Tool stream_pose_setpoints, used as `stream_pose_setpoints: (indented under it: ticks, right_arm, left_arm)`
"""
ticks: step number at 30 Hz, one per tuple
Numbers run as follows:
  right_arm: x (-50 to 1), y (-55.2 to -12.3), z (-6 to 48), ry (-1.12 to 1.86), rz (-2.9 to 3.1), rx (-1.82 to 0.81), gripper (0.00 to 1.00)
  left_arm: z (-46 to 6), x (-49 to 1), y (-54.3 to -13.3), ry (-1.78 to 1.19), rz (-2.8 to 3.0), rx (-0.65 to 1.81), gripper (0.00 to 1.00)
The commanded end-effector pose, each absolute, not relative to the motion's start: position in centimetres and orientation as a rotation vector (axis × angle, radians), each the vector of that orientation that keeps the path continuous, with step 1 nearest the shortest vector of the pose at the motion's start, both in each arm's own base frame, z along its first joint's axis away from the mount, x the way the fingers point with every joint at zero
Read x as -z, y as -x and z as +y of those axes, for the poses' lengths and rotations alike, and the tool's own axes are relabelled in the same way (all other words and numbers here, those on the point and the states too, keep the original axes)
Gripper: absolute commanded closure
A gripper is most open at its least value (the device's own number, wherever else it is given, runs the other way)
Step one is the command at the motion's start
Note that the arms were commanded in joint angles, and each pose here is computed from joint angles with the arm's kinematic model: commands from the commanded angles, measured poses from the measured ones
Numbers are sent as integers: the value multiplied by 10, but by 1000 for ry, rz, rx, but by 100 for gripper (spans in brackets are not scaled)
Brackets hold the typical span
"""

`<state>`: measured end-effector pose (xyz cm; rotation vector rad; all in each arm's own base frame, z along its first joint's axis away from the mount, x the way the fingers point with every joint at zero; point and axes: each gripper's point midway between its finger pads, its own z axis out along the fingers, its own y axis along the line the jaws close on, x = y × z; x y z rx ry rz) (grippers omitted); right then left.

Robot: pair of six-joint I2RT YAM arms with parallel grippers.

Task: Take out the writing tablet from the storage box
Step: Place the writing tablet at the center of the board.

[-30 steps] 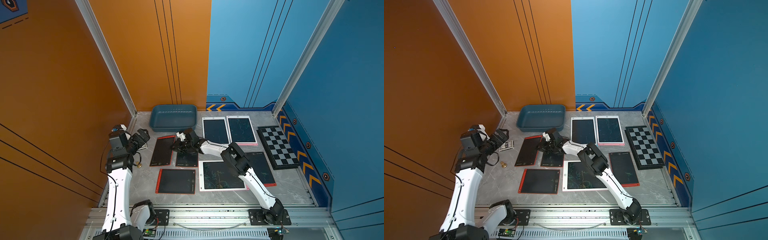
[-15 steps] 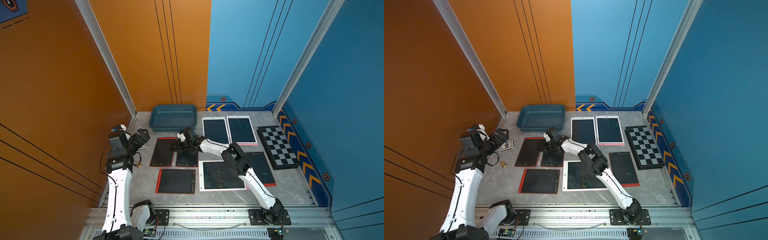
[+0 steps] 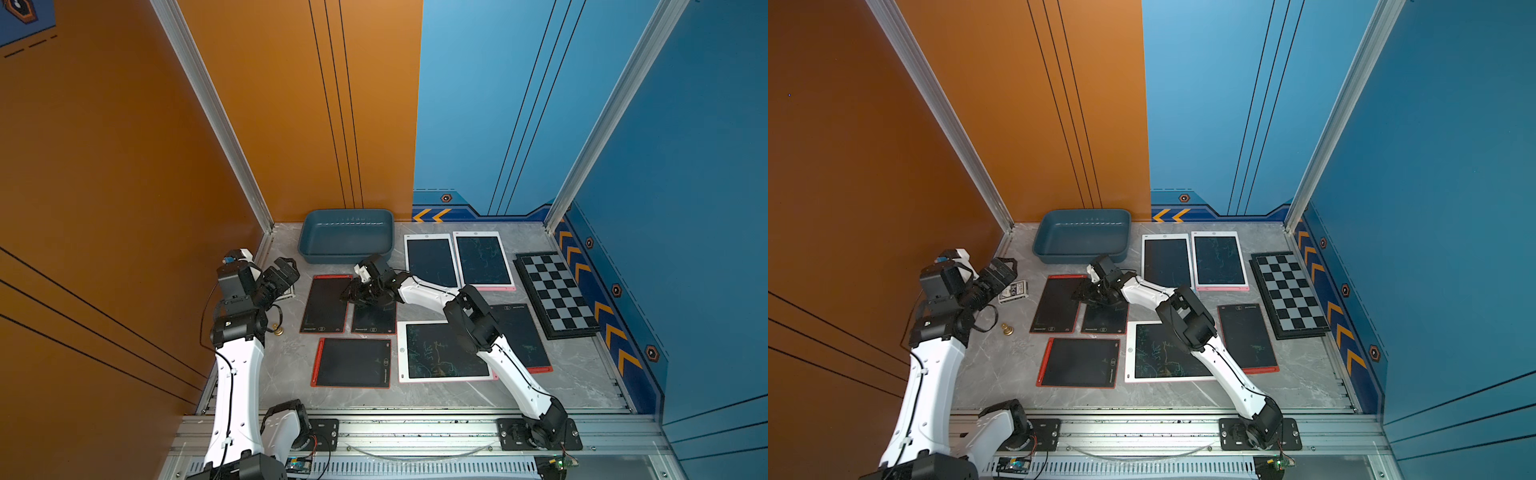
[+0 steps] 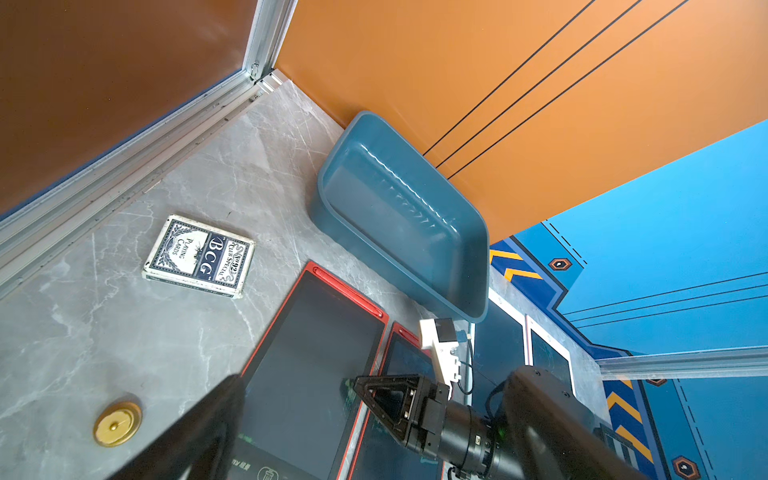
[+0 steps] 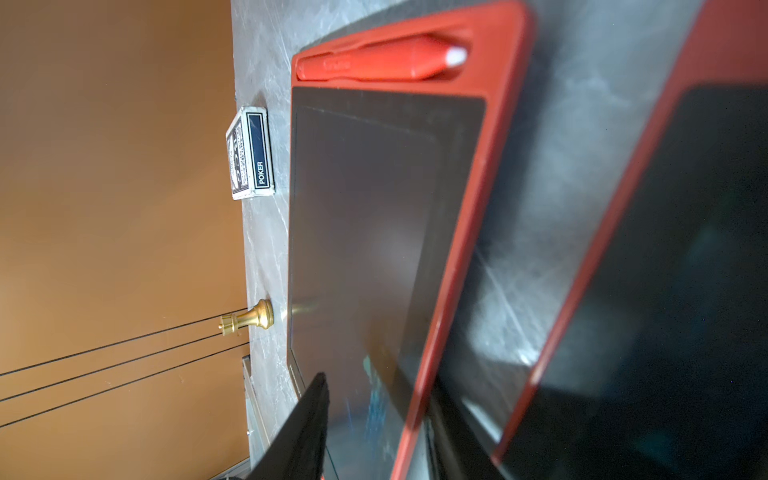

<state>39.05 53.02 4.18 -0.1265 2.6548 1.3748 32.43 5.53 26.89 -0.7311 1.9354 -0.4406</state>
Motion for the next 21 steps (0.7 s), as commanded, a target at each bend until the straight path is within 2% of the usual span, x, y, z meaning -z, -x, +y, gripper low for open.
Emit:
stream_pose_setpoints:
  ticks: [1,9,14,21]
  right_arm:
    - [-49,-386,518,114,2695,-1232,58]
    - [-54,-385,506,107,2694,-1154,57]
    - [-77,-388,498,164,2644,-1117,56]
    - [-146,-400,442,320,2490,-752,49]
  left_arm:
    - [53,-269,-322,725,1931,455,2]
    - [53,-269,-321,725,1928,454,2]
    - [53,-267,-322,728,1932,452,2]
    - [46,-268,-327,682,1937,496,2]
